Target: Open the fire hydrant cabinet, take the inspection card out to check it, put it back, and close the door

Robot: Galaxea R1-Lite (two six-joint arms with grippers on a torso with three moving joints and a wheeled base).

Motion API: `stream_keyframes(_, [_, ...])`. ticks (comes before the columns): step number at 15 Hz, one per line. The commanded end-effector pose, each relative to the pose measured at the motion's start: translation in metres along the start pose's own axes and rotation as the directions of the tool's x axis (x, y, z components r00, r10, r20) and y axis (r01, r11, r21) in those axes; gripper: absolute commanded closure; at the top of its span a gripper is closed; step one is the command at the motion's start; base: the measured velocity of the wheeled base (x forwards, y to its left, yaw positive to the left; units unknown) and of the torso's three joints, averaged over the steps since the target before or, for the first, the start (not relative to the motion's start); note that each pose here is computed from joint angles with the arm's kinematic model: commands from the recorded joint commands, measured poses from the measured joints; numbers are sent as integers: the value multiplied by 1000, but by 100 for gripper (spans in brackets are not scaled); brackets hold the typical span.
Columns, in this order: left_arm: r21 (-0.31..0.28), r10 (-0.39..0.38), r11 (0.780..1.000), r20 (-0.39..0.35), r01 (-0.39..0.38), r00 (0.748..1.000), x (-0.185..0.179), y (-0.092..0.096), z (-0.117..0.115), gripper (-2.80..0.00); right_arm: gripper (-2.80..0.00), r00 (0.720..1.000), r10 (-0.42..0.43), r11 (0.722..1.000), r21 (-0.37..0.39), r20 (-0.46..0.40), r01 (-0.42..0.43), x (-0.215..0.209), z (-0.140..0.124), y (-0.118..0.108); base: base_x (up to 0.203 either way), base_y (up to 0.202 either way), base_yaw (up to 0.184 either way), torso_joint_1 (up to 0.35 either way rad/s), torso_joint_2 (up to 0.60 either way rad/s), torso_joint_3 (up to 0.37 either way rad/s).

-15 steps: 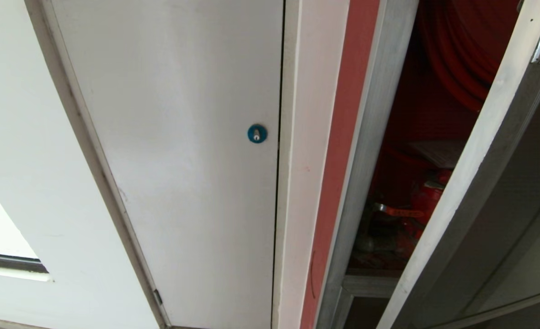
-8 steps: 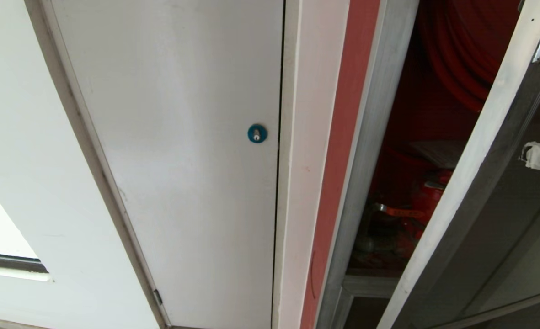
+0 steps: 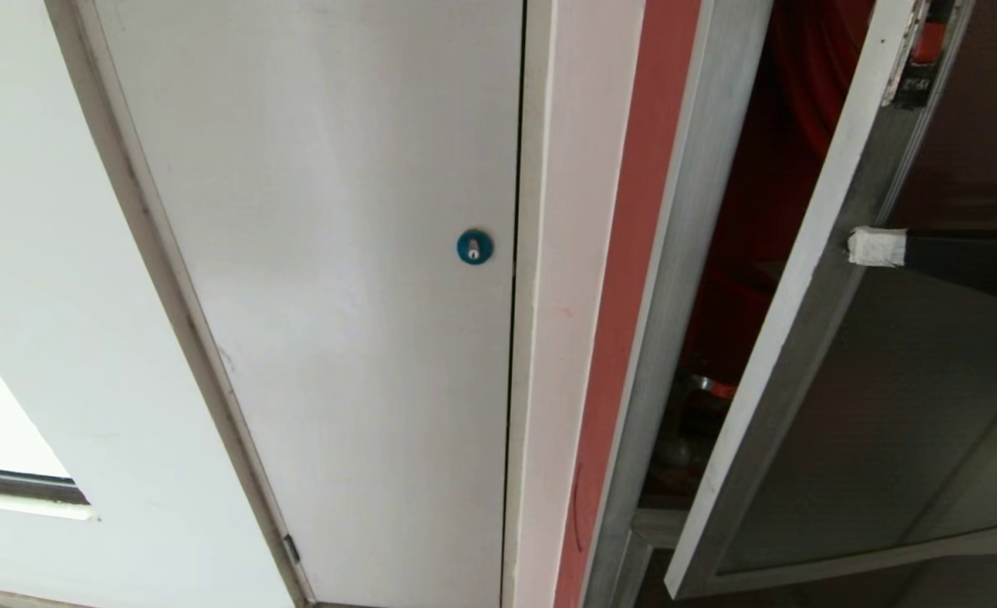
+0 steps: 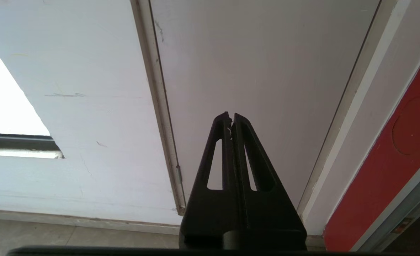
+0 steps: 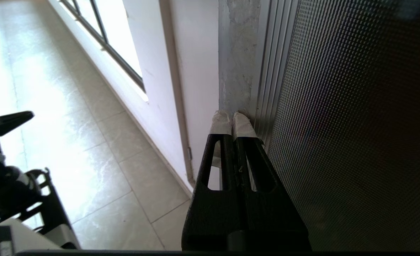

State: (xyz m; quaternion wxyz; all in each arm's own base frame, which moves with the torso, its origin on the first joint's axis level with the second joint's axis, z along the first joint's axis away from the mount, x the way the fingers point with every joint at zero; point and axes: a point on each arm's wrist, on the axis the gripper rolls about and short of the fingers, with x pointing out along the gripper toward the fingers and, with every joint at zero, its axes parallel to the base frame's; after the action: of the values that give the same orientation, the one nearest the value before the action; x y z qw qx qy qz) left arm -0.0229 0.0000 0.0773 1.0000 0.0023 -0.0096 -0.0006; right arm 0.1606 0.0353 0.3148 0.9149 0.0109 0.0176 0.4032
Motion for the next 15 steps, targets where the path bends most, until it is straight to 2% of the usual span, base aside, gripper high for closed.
stream_keyframes(1, [0, 0, 1000, -6, 0, 1000, 0, 0, -2, 0, 0, 1000, -8, 1000, 20, -23, 9, 17, -6, -13, 0, 0, 0, 0, 0, 0])
stream_keyframes(10, [0, 1, 1000, -5, -1, 1000, 0, 0, -2, 0, 0, 994, -103, 994, 26, -31, 104, 46, 1, -39, 0, 0, 0, 0, 0, 0])
stream_keyframes(15, [0, 1, 1000, -6, -1, 1000, 0, 0, -2, 0, 0, 986, -165, 986, 7, -2, 165, 64, -3, -56, 0, 0, 0, 0, 0, 0])
